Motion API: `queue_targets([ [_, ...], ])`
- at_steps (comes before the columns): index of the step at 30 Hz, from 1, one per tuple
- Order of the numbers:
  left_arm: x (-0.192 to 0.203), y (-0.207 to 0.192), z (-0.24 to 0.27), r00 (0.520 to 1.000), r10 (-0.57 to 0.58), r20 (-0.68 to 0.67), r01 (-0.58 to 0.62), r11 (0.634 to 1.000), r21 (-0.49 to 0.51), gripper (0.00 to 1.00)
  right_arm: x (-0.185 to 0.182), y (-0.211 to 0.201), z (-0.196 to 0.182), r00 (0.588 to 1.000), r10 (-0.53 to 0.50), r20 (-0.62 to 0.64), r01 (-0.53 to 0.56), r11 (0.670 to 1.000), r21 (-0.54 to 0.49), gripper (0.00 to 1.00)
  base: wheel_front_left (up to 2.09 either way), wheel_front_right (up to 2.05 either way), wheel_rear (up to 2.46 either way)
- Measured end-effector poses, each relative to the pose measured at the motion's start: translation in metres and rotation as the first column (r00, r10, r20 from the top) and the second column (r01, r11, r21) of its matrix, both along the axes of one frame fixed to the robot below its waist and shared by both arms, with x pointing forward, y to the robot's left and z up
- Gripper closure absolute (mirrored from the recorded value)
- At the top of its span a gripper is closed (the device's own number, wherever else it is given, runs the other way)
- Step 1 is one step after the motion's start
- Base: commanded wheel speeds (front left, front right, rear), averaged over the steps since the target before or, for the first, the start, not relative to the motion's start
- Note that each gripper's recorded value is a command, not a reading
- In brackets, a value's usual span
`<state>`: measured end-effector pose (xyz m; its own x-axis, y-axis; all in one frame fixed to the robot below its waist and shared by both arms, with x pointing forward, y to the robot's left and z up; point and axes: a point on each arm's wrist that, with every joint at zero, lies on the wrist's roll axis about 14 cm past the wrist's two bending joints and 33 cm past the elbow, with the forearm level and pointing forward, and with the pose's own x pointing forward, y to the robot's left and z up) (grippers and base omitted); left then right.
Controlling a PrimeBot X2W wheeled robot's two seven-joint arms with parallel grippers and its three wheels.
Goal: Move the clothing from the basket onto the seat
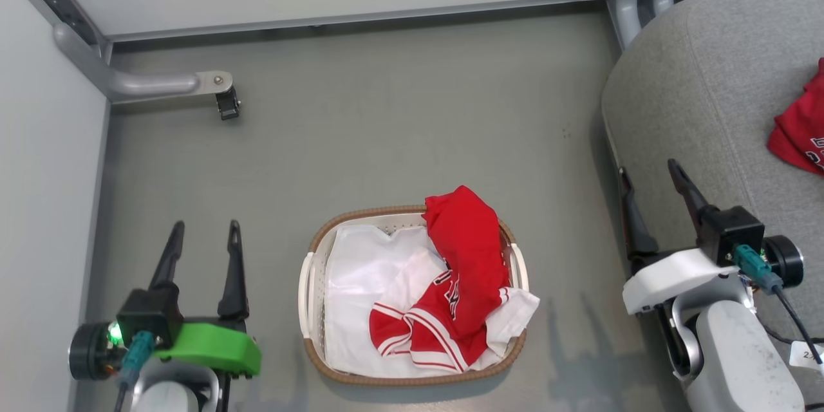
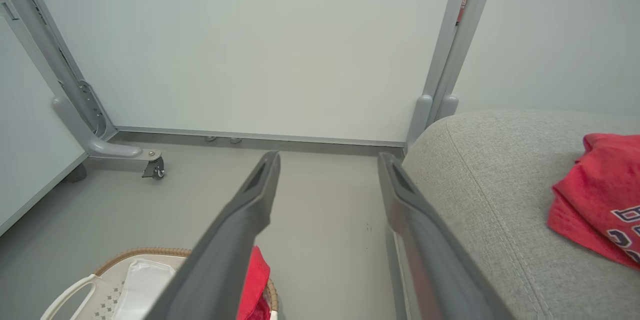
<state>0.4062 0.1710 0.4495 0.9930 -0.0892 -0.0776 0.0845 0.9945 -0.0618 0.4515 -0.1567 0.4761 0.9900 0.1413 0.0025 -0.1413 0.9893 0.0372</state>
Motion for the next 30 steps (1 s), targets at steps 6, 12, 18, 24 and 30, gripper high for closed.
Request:
queue_targets([
  [6,-0.017,-0.003,-0.002,1.000,-0.007,-0.013,0.007,1.000,-0.007,0.00,-0.018,0.003,0.000,1.000,0.011,-0.008,-0.011,1.000,0.005,0.00,0.00,0.00,0.00],
  [12,-0.028,-0.001,0.005,1.000,0.004,0.003,-0.004,1.000,-0.022,0.00,-0.032,0.004,0.007,1.000,0.011,0.009,-0.011,1.000,0.018,0.00,0.00,0.00,0.00],
  [18,-0.041,0.001,0.004,1.000,0.016,-0.004,-0.016,0.999,-0.039,0.00,-0.046,0.010,0.008,1.000,0.022,0.007,-0.022,0.999,0.031,0.00,0.00,0.00,0.00],
  [24,-0.045,-0.004,0.004,1.000,0.011,-0.005,-0.011,0.998,-0.056,0.00,-0.050,0.011,0.008,1.000,0.023,0.007,-0.023,0.999,0.038,0.00,0.00,0.00,0.00],
  [30,-0.046,-0.008,-0.007,0.999,0.009,-0.043,-0.012,0.997,-0.075,0.00,-0.047,0.010,0.007,1.000,0.020,0.003,-0.020,0.999,0.038,0.00,0.00,0.00,0.00],
])
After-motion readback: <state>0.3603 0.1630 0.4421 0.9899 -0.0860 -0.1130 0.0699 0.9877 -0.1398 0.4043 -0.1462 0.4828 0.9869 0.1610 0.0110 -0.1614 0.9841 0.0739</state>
